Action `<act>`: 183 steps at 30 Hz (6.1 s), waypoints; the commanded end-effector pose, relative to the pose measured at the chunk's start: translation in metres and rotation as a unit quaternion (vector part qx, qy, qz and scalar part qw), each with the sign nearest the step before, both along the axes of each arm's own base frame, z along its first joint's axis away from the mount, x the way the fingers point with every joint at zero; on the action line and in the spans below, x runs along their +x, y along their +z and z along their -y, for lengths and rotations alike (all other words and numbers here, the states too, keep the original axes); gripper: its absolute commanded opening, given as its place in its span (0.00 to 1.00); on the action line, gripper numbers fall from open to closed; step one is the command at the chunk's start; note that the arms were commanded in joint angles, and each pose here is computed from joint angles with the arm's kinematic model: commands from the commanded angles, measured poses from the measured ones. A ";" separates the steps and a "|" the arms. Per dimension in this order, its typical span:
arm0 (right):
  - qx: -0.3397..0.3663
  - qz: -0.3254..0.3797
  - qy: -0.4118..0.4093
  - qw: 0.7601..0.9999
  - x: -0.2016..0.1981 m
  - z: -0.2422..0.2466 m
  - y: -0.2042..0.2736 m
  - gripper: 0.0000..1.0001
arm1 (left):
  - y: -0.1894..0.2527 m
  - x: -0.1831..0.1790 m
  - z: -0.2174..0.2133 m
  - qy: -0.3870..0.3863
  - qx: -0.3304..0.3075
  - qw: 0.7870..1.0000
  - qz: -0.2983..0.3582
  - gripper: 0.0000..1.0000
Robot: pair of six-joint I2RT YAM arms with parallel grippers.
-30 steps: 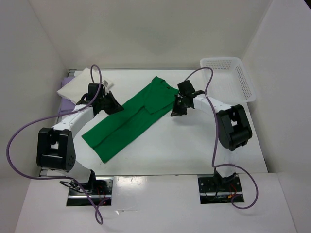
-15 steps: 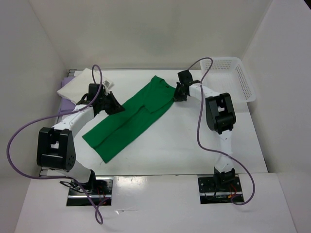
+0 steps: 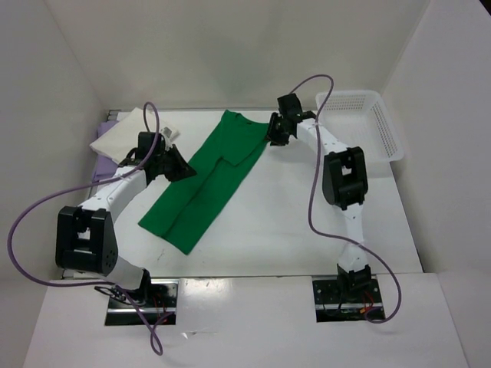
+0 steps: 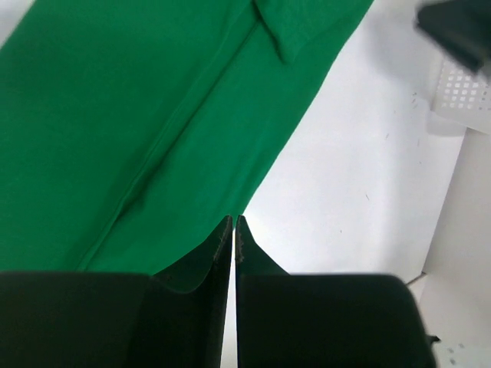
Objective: Fold and stack the t-shirts
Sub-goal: Rotate the tshirt 90 degrees, then grab the bottom of the folded rectangular tshirt with both arms, then fold the folded rectangular tshirt in 1/3 of the way
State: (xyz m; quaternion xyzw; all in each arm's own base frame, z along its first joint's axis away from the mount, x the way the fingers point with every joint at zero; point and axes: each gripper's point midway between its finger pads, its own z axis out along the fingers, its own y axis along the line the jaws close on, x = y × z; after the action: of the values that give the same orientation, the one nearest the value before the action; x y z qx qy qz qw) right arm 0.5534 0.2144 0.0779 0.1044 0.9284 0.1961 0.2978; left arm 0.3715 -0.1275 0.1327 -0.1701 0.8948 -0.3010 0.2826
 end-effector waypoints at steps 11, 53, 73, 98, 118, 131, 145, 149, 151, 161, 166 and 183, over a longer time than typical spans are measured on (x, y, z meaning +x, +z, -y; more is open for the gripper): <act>0.145 -0.118 0.174 0.967 -0.242 -0.136 -0.008 0.56 | -0.010 -0.011 -0.019 0.026 0.029 0.999 -0.014 0.07; 0.101 -0.204 0.013 0.974 -0.300 0.041 -0.040 0.56 | -0.091 -0.155 0.045 -0.142 0.032 0.967 -0.208 0.54; 0.144 -0.284 0.004 0.948 -0.404 0.015 -0.060 0.40 | -0.121 -0.209 0.068 -0.195 0.008 0.939 -0.284 0.44; 0.132 -0.282 0.046 0.949 -0.407 0.004 -0.043 0.00 | -0.107 -0.205 0.071 -0.211 0.003 0.941 -0.265 0.00; 0.097 -0.134 0.042 0.985 -0.252 0.031 0.021 0.00 | -0.031 -0.055 0.075 -0.139 -0.022 0.980 -0.140 0.00; 0.075 -0.111 0.010 0.991 -0.129 0.045 -0.018 0.00 | -0.056 0.056 0.068 -0.080 -0.021 0.992 -0.096 0.00; 0.071 -0.093 0.001 0.993 -0.088 0.049 -0.034 0.18 | -0.056 0.096 0.072 -0.039 -0.048 0.996 -0.058 0.35; 0.083 -0.066 0.003 0.994 -0.087 0.047 0.002 0.36 | -0.012 0.094 0.068 -0.031 -0.052 0.998 -0.009 0.48; 0.081 -0.057 0.008 0.995 -0.093 0.048 0.012 0.41 | -0.001 0.087 0.069 -0.032 -0.061 0.998 0.002 0.47; 0.108 -0.083 0.097 0.986 -0.168 -0.011 0.015 0.00 | -0.057 -0.005 0.130 -0.109 -0.083 0.987 -0.083 0.31; 0.111 -0.126 0.117 0.979 -0.198 -0.032 -0.012 0.00 | -0.082 -0.007 0.126 -0.116 -0.060 0.986 -0.102 0.30; 0.068 -0.244 0.066 0.965 -0.315 0.014 -0.087 0.00 | -0.130 -0.117 0.066 -0.102 0.017 0.976 -0.190 0.30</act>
State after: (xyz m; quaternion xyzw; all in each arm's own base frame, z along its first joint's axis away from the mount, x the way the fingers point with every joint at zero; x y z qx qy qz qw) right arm 0.2738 0.2224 0.0115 0.1010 0.9438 0.3068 0.0700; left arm 0.2838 -0.2224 0.0206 -0.1289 0.9250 -0.3438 0.0979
